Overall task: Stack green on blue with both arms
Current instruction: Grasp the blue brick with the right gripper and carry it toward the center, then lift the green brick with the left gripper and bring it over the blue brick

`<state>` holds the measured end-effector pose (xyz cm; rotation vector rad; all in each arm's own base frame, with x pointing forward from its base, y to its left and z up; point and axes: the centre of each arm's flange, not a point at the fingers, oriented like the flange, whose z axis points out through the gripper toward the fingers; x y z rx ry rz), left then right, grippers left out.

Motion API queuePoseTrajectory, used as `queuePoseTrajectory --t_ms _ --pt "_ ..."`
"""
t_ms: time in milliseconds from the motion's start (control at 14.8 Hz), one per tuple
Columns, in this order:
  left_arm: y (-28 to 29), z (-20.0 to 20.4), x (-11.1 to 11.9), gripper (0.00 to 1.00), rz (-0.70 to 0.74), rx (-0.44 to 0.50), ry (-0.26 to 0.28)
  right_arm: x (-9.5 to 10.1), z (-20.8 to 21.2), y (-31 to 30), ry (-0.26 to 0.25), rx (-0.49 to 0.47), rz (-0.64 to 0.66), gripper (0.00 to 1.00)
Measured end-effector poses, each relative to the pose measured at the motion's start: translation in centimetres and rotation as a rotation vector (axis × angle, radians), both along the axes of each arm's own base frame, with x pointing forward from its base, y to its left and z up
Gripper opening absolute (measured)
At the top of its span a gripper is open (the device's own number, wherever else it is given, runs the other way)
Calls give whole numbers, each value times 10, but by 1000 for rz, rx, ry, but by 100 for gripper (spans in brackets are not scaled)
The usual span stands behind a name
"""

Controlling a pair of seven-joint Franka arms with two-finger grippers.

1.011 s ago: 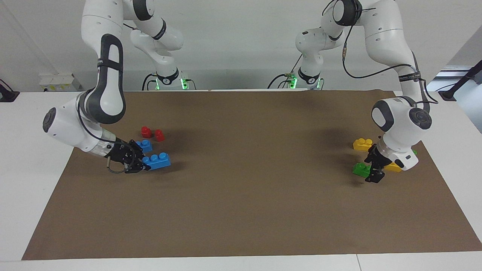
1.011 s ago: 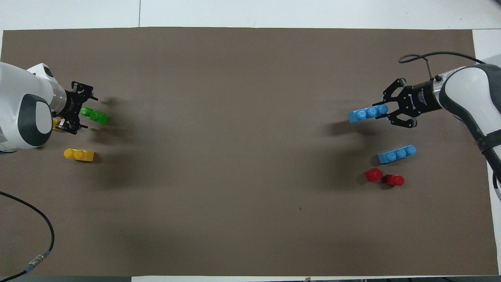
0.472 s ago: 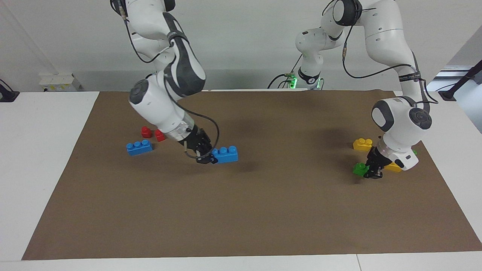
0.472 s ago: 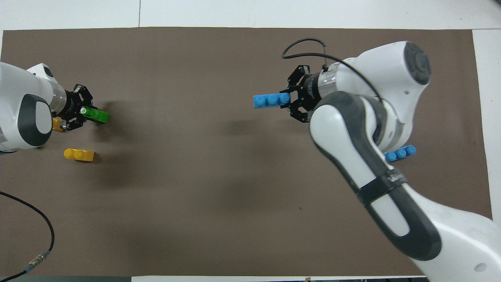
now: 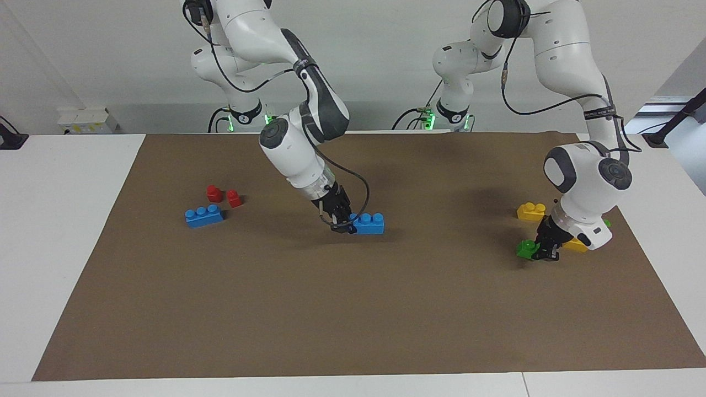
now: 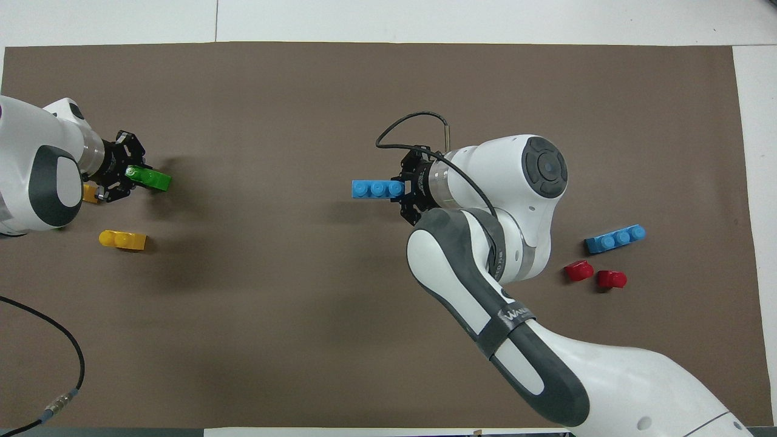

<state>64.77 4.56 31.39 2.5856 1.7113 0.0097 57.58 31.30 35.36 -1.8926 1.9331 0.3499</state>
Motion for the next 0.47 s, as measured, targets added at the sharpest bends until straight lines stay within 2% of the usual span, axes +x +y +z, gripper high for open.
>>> queuePoseTrajectory --t_ms 202,472 --pt "-27 24 -1 34 2 -1 14 -10 -28 9 14 -9 -6 35" --pt "-84 74 -17 34 83 5 44 -15 -52 18 17 40 21 35"
